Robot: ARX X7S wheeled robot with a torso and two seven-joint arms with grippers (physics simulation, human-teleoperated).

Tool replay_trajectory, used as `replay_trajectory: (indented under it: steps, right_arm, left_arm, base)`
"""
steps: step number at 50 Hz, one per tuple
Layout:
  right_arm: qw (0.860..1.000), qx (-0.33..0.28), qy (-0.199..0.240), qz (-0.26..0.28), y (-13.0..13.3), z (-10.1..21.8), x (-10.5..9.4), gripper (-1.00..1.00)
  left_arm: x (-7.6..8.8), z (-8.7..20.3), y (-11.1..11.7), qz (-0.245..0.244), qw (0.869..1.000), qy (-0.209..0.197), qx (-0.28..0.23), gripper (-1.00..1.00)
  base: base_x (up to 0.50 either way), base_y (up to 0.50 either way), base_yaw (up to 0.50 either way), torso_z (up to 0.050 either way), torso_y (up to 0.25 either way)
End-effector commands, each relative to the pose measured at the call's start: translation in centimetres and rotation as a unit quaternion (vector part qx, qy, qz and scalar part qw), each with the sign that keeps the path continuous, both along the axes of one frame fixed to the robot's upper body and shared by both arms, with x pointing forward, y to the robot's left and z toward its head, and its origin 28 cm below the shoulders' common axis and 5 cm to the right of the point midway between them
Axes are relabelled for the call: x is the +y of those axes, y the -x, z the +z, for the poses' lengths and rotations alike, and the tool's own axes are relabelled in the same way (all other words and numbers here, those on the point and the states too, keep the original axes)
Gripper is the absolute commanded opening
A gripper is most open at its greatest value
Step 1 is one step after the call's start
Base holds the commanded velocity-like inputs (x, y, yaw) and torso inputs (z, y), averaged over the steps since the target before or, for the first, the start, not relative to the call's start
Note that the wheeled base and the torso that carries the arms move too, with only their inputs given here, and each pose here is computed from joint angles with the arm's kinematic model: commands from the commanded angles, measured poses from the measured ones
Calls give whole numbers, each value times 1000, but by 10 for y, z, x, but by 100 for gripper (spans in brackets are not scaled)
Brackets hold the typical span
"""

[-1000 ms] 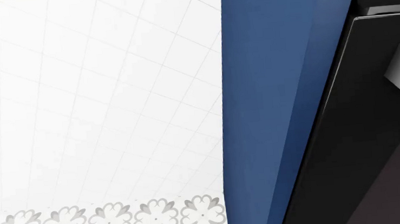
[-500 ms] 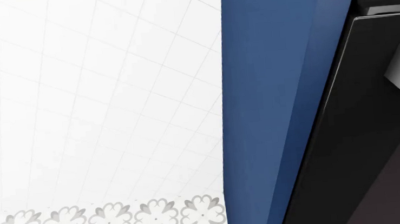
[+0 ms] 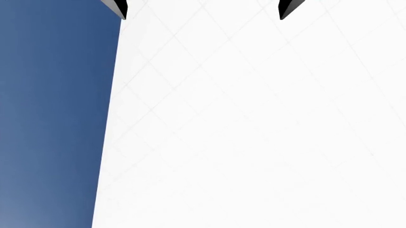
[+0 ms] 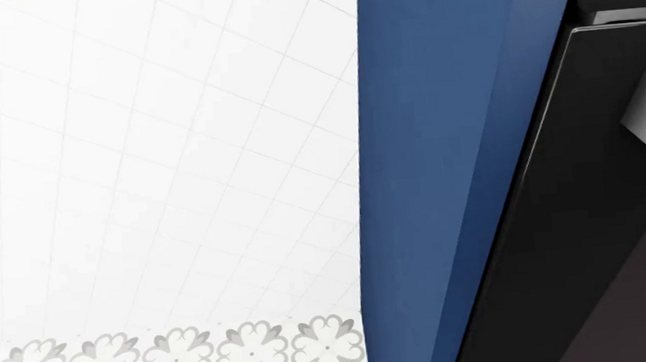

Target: Close the microwave door

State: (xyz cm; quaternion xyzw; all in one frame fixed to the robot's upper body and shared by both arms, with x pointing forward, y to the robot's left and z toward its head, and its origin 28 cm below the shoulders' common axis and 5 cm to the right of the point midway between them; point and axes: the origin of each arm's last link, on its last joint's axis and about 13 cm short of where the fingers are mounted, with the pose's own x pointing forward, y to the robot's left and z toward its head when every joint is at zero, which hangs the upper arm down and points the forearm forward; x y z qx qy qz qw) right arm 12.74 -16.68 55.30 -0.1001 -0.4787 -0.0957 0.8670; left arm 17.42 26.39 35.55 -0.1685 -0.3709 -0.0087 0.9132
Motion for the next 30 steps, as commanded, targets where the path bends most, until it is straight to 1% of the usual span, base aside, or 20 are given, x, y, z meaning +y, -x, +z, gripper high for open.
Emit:
replay_trajectory:
  steps: [1,4,11,22,30]
  right_arm:
    - [997,-2,-47,60,-5,3,-12,100]
    - [995,-4,-63,73,-7,3,-18,100]
    - [993,-3,-81,87,-11,1,-25,100]
    - [992,-4,-79,95,-9,2,-28,100]
    - [989,-2,-84,119,-7,4,-31,100]
  left_arm:
    - [0,-1,-1,1,1000,-2,1,100]
    - [-1,-1,-1,1,1000,-3,2,100]
    - [-2,-2,-1,1,1000,-5,3,100]
    - [-2,-3,-1,0,1000,-8,4,100]
    - [-3,-4,-1,0,1000,-10,5,100]
  base:
    - [0,0,0,0,0]
    - [0,0,0,0,0]
    - [0,0,0,0,0]
    - [0,0,0,0,0]
    - [0,0,0,0,0]
